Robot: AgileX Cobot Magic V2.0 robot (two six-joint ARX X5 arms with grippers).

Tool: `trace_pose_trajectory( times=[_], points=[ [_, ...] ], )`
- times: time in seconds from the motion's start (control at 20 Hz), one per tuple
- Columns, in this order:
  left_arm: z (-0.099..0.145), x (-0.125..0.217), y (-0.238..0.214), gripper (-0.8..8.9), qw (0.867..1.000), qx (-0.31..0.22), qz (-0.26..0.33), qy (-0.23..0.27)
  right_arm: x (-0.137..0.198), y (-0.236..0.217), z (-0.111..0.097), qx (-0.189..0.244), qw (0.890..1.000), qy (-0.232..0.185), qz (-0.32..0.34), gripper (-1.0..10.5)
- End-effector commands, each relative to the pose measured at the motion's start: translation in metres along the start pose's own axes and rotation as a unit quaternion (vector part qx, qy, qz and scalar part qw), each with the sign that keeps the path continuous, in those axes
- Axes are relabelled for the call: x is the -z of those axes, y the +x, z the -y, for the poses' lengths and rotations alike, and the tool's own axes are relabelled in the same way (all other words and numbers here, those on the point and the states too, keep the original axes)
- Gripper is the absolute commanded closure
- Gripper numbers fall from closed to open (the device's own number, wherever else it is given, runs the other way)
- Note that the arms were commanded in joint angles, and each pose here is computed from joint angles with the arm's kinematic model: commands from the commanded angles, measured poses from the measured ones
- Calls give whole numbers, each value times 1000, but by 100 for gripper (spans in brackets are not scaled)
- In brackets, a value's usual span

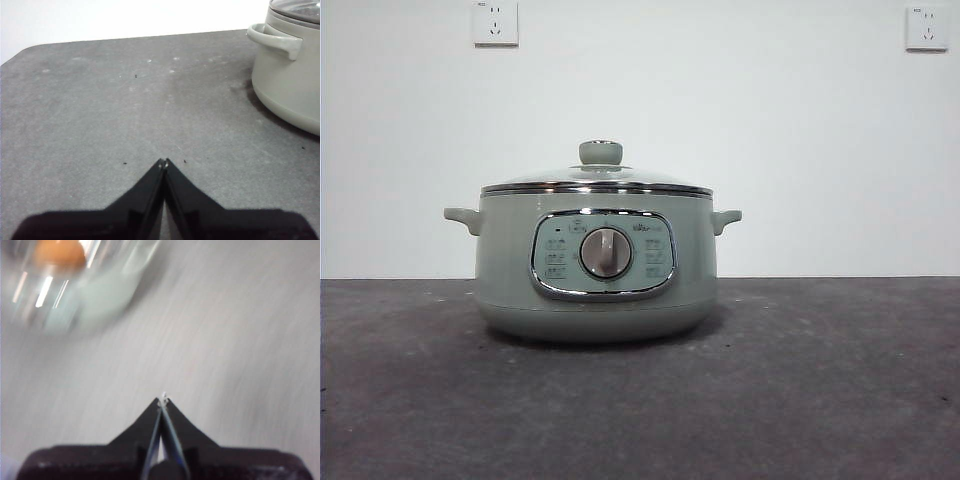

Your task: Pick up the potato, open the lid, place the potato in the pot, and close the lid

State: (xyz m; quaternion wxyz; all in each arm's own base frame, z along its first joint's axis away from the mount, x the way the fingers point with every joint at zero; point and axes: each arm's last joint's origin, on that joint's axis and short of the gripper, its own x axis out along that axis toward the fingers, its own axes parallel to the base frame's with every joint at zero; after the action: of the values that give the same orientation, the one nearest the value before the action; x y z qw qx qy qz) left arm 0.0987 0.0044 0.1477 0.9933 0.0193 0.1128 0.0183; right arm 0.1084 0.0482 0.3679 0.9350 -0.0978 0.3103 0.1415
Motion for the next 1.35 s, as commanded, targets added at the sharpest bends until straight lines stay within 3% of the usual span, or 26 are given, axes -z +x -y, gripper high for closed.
trace_pose_trajectory(
  times=[0.05, 0.25, 0.4, 0.55, 0.95, 1.35],
  points=[
    [0, 3, 1, 816, 1000, 0, -3, 5, 26, 33, 12, 32, 992, 52, 113, 957],
    [0, 3, 1, 816, 1000, 0, -3, 5, 106, 78, 24, 70, 960, 97, 252, 946],
    [0, 3, 1, 816, 1000, 0, -3, 5, 161, 103, 25, 102, 947, 115, 281, 946],
    [0, 3, 1, 816, 1000, 0, -3, 5, 179, 111, 25, 108, 946, 117, 281, 946],
    [0, 3, 1, 816, 1000, 0, -3, 5, 193, 116, 22, 108, 967, 95, 208, 946],
    [0, 3, 1, 816, 1000, 0, -3, 5, 192, 112, 23, 123, 959, 113, 229, 946]
  ],
)
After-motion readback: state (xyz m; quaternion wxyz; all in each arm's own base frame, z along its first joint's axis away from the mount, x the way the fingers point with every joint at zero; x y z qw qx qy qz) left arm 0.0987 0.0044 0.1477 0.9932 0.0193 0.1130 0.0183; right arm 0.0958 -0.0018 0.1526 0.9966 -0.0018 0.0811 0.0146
